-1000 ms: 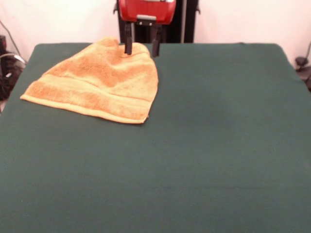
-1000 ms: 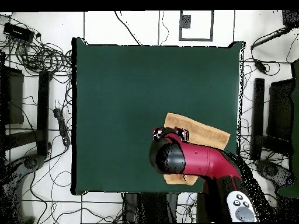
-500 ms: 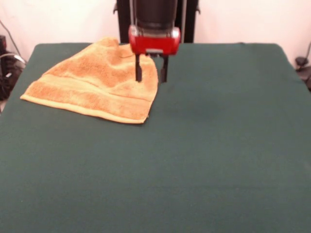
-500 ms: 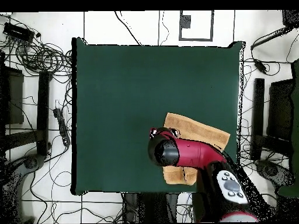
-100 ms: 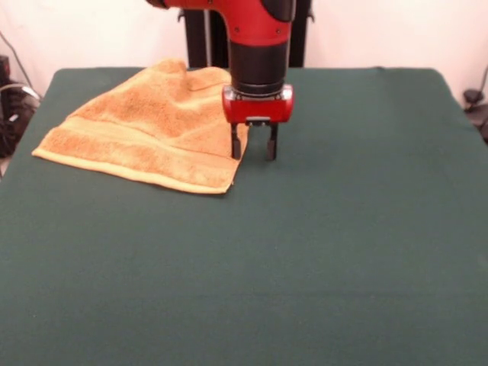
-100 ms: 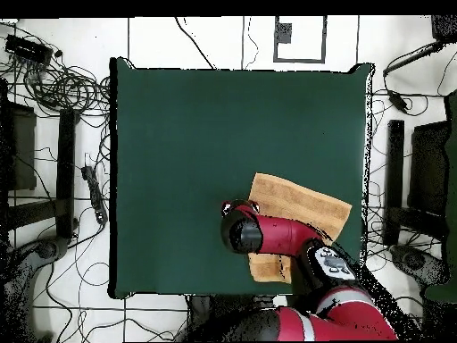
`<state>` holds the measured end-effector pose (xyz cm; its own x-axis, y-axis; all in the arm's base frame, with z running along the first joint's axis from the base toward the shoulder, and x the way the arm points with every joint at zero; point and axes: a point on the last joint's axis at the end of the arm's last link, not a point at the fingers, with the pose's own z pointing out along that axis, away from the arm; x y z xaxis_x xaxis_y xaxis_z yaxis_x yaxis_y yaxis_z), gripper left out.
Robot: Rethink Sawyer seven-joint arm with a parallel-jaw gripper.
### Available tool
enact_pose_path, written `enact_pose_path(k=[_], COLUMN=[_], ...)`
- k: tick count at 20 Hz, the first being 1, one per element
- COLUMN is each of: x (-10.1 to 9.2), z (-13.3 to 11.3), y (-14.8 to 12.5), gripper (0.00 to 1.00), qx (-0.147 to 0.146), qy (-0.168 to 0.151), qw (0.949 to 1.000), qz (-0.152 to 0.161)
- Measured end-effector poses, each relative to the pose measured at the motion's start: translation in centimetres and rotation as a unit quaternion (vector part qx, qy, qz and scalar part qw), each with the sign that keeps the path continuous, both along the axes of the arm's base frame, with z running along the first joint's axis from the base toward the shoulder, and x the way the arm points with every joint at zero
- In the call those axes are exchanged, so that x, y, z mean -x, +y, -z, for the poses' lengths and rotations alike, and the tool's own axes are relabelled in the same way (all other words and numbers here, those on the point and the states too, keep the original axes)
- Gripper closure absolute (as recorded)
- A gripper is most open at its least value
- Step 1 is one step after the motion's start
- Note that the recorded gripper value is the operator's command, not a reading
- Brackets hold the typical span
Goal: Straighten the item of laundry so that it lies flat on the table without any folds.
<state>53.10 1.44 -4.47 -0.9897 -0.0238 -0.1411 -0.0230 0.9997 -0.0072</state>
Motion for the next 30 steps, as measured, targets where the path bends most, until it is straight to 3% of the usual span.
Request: enact_pose_path(k=[12,21,27,30], x=[-0.1,-0.9,-0.7,-0.2], z=[-0.4,-3.2,-2.7,-1.2], y=[0.1,-1.6,-1.9,-2.1], gripper=[0.0,0.0,0.0,0.0], qx=[0.013,0.036,0.036,0.033], qy=[0.0,0.004,0.007,0.006], qw=[0.9999,0.9993,0.9993,0.9995], qz=[-0.009,-0.004,-0.002,0.001])
